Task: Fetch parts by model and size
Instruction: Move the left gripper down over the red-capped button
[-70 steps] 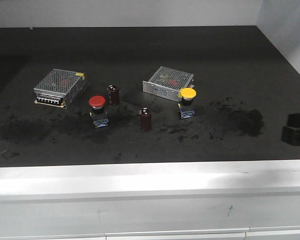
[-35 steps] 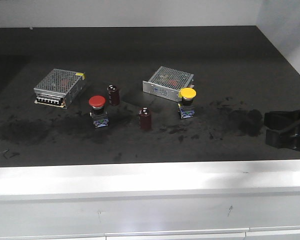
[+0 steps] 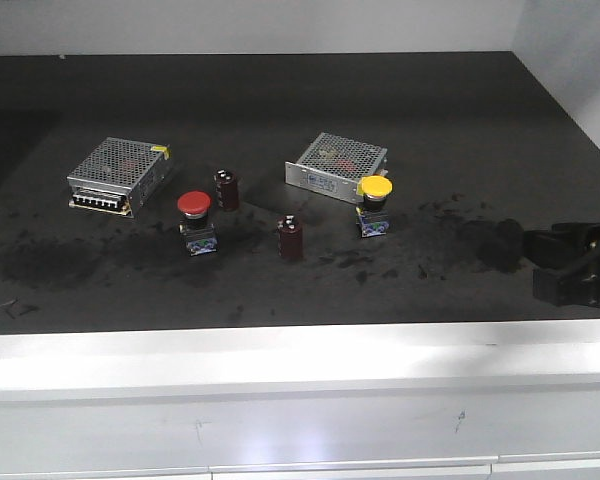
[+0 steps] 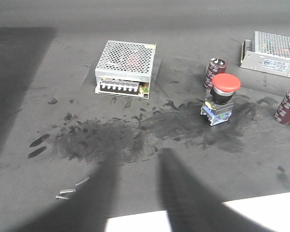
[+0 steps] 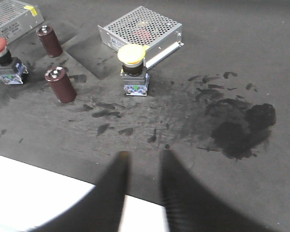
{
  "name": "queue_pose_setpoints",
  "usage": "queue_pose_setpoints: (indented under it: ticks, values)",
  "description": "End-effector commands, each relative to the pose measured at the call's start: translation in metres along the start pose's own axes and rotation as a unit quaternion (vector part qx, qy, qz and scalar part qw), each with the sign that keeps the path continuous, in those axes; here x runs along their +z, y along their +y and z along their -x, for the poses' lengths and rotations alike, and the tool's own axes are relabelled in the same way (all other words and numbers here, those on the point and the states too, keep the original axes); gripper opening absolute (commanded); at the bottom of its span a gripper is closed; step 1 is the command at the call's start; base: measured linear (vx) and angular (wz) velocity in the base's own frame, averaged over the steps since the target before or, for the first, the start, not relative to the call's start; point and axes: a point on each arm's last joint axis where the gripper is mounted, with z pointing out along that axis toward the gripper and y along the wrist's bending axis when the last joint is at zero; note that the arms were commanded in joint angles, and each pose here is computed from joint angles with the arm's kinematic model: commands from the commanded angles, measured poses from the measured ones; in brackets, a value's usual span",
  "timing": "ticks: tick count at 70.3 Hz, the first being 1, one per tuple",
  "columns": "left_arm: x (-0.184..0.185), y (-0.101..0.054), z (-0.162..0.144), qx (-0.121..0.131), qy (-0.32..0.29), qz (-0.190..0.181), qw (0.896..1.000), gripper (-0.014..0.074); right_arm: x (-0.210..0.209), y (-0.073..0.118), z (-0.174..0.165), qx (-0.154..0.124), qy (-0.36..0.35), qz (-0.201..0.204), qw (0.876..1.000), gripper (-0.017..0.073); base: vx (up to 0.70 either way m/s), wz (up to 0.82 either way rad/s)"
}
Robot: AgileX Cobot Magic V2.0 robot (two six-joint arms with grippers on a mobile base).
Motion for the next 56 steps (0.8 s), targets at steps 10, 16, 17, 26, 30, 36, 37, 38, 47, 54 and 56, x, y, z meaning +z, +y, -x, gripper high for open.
queue_pose_setpoints:
  ticks: [10, 16, 17, 26, 30, 36, 37, 38, 47, 54, 56]
  values:
    - [-0.004, -0.002, 0.016, -0.004, -0.051, -0.007, 0.999, 0.0500, -0.008, -0.004, 0.016, -0.004, -0.051, -0.026, 0.998, 0.0561, 0.00, 0.00]
    - [-0.003, -0.003, 0.020, -0.004, -0.048, -0.007, 0.999, 0.0515, -0.008, -0.004, 0.017, -0.003, -0.056, -0.030, 0.998, 0.0603, 0.00, 0.00]
    - [-0.003, -0.003, 0.022, -0.004, -0.048, -0.008, 0.999, 0.0515, -0.008, -0.005, 0.017, -0.003, -0.057, -0.031, 0.998, 0.0606, 0.00, 0.00]
    - [0.004, -0.008, 0.043, 0.000, -0.006, -0.016, 1.000, 0.0515, -0.008, -0.005, 0.017, -0.003, -0.059, -0.033, 0.998, 0.0595, 0.00, 0.00]
    - [0.013, -0.013, 0.055, 0.006, 0.023, -0.025, 0.999, 0.0515, -0.008, -0.005, 0.017, -0.003, -0.059, -0.033, 0.998, 0.0586, 0.00, 0.00]
    - [0.026, -0.022, 0.076, 0.015, 0.051, -0.039, 0.998, 0.0515, -0.008, -0.005, 0.017, -0.003, -0.059, -0.033, 0.998, 0.0573, 0.00, 0.00]
    - [0.028, -0.024, 0.079, 0.016, 0.054, -0.041, 0.998, 0.0515, -0.008, -0.005, 0.017, -0.003, -0.059, -0.033, 0.998, 0.0571, 0.00, 0.00]
    - [0.029, -0.024, 0.081, 0.017, 0.055, -0.042, 0.997, 0.0515, -0.008, -0.005, 0.017, -0.003, -0.059, -0.033, 0.998, 0.0569, 0.00, 0.00]
    - [0.057, -0.045, 0.107, 0.032, 0.069, -0.070, 0.995, 0.0513, -0.008, -0.005, 0.017, -0.003, -0.059, -0.033, 0.998, 0.0555, 0.00, 0.00]
    - [0.077, -0.062, 0.125, 0.042, 0.075, -0.089, 0.992, 0.0513, -0.008, -0.005, 0.018, -0.003, -0.059, -0.033, 0.998, 0.0552, 0.00, 0.00]
    - [0.084, -0.065, 0.126, 0.043, 0.082, -0.092, 0.991, 0.0513, -0.008, -0.005, 0.018, -0.004, -0.059, -0.033, 0.998, 0.0552, 0.00, 0.00]
